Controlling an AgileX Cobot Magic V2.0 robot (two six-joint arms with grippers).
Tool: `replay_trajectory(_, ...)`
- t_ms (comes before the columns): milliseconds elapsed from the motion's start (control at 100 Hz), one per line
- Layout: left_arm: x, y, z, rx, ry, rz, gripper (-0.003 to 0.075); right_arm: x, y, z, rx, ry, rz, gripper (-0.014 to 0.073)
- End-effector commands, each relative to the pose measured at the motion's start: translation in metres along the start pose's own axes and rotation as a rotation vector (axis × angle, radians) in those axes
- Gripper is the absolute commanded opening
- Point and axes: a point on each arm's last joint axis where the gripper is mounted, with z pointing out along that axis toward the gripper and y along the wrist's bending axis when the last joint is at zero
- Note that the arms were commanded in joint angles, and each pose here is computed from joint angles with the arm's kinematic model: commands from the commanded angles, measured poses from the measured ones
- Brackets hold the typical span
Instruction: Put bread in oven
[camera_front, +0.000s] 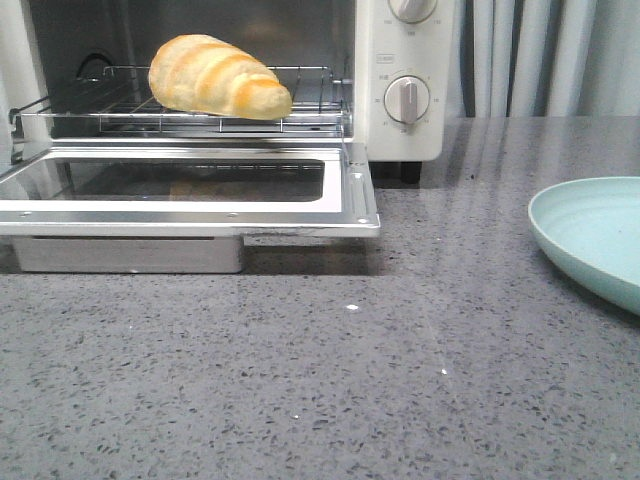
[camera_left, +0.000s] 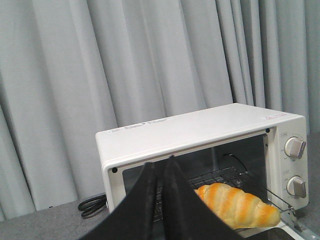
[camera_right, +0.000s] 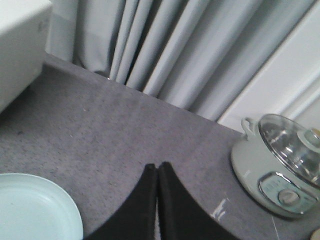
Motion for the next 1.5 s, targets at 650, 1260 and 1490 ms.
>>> replay_trajectory(650, -0.001, 0.004, 0.002, -0.04, -0.025, -0.045, -0.002, 0.085, -0.003, -0.084, 0.5, 0.187, 0.382, -0.0044)
replay_trajectory(1260, 0.043, 0.01, 0.006, -0.145, 0.032, -0.092, -0.002, 0.112, 0.073, -0.037, 0.035, -0.508, 0.463, -0.0044)
replay_trajectory(1490, 0.06, 0.016, 0.005, -0.228, 0.034, -0.128, -0.002, 0.133, 0.094, -0.002, -0.015, -0.539, 0.459, -0.0044)
